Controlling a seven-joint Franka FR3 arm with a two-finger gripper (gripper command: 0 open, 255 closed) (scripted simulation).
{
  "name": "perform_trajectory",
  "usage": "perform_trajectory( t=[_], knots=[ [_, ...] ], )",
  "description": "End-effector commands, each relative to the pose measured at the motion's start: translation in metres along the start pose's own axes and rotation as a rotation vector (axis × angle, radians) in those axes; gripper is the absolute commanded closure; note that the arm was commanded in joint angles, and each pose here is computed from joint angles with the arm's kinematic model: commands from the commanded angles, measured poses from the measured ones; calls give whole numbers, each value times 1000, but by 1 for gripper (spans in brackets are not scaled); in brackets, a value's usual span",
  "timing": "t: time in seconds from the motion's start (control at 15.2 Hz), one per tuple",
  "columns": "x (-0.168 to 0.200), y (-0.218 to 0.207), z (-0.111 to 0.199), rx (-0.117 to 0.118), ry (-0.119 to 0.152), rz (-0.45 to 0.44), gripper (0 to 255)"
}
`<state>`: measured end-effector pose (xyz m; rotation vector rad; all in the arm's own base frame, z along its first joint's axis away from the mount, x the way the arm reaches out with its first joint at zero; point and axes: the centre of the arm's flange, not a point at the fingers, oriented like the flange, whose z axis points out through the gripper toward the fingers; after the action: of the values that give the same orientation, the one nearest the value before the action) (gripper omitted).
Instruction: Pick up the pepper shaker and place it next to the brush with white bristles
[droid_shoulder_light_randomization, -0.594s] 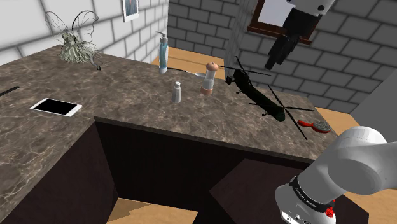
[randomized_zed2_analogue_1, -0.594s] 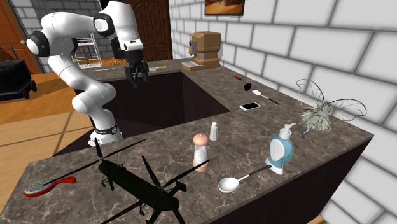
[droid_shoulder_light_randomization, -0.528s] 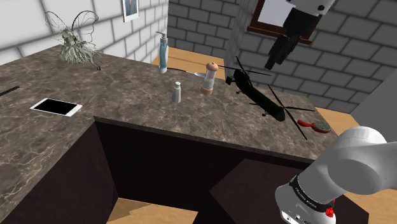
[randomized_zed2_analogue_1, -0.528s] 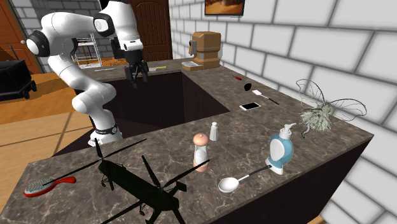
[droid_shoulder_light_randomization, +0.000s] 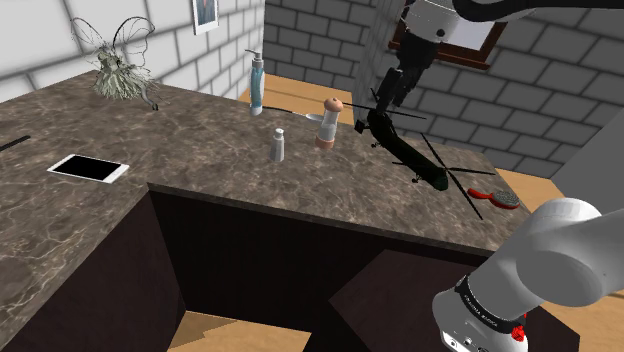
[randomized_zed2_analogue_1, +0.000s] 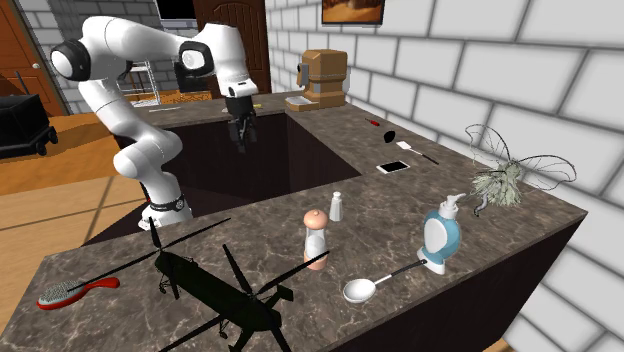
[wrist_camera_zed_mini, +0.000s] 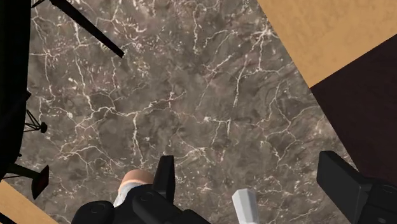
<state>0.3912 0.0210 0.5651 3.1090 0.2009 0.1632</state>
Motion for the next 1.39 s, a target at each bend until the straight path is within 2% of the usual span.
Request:
perform_trajectory(
  t=[0.0, 1.32],
  knots=[
    [21, -2, 17, -2, 6, -16, 0],
    [225, -58, 166, -25, 50, -176, 0]
  ],
)
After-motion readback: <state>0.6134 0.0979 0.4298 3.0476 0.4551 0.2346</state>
